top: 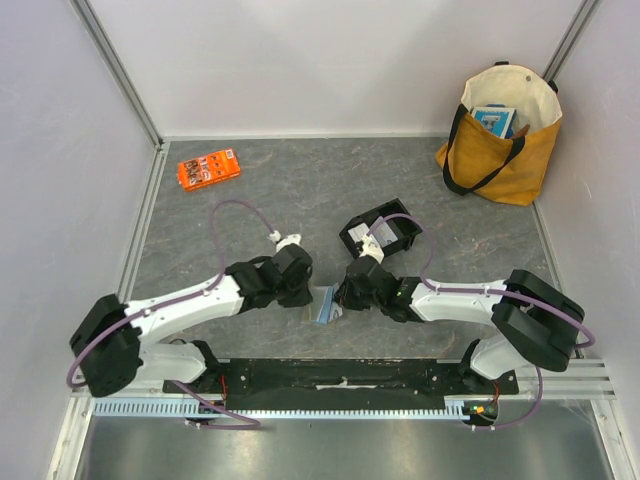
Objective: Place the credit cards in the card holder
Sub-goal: Open the card holder at the center of the board.
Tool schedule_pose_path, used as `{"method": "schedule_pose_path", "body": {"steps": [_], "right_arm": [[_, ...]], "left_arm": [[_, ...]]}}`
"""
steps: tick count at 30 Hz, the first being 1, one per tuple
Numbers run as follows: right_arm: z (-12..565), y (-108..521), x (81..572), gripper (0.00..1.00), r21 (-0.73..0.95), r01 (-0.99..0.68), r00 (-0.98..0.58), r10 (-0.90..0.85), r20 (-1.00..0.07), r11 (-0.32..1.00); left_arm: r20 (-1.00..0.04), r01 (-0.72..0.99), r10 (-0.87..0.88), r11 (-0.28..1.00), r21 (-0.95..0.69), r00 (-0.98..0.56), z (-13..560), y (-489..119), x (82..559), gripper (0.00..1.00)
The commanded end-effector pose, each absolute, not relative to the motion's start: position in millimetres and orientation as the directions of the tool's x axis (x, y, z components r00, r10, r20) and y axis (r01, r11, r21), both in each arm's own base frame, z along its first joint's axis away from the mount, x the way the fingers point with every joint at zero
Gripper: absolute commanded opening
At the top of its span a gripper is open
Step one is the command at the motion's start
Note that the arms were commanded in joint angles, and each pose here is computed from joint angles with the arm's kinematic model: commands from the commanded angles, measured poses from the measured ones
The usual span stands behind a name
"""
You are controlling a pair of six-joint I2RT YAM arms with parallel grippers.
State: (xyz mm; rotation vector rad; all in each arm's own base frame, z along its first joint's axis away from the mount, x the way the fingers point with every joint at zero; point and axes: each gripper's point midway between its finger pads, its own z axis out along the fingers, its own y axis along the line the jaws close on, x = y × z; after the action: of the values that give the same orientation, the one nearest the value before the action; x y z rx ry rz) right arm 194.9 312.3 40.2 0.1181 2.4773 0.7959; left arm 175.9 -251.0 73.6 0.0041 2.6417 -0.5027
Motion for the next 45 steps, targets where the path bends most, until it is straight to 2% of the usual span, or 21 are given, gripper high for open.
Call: {"method": "schedule_pose_path", "body": {"steps": [1,7,11,14,19,25,36,39,45], "right_arm": [[48.6,310.0,204.9,0.0,0.516,-0.093,-0.835,0.215,-0.506,0.852],[50.7,312.2,207.7,0.0,0.518,-0.093,-0.832,0.22,-0.509,0.85],[53.7,319.7,209.6,0.0,0.522,-0.117,-0.833,0.203,-0.515,0.845],[52.4,329.1,207.8,0.0,0.529,-0.143,-0.848,0.172,-0.502,0.836],[50.6,334.1,207.8,0.0,0.538,-0.148,-0.854,0.168,-0.493,0.83],[90.2,329.1,220.0,0.0,0.562,-0.178,-0.796,0.218,-0.565,0.808],[100.9,375.9,202.6,0.0,0.642,-0.285,-0.862,0.102,-0.496,0.711],[88.9,378.6,201.0,0.0,0.609,-0.276,-0.87,0.076,-0.487,0.743],[77.6,332.2,220.7,0.0,0.441,-0.188,-0.812,0.113,-0.572,0.878]], "left_arm": [[-0.394,-0.045,-0.159,0.958,-0.284,-0.905,49.0,-199.2,166.2,0.02],[-0.371,-0.148,-0.229,0.961,-0.235,-0.9,29.5,-158.1,154.0,0.02],[-0.319,-0.208,-0.261,0.959,-0.191,-0.911,14.5,-134.3,147.6,0.02],[-0.328,-0.216,-0.266,0.959,-0.182,-0.907,13.0,-129.8,146.9,0.02],[-0.326,-0.131,-0.194,0.97,-0.206,-0.925,13.6,-141.8,151.4,0.02],[-0.33,-0.101,-0.166,0.973,-0.206,-0.929,11.0,-146.8,156.6,0.02],[-0.314,-0.107,-0.222,0.933,-0.343,-0.923,13.6,-175.7,164.6,0.02],[-0.325,-0.113,-0.235,0.928,-0.355,-0.916,16.5,-177.6,168.2,0.02],[-0.324,-0.107,-0.229,0.929,-0.354,-0.918,15.4,-176.1,165.1,0.02]]}}
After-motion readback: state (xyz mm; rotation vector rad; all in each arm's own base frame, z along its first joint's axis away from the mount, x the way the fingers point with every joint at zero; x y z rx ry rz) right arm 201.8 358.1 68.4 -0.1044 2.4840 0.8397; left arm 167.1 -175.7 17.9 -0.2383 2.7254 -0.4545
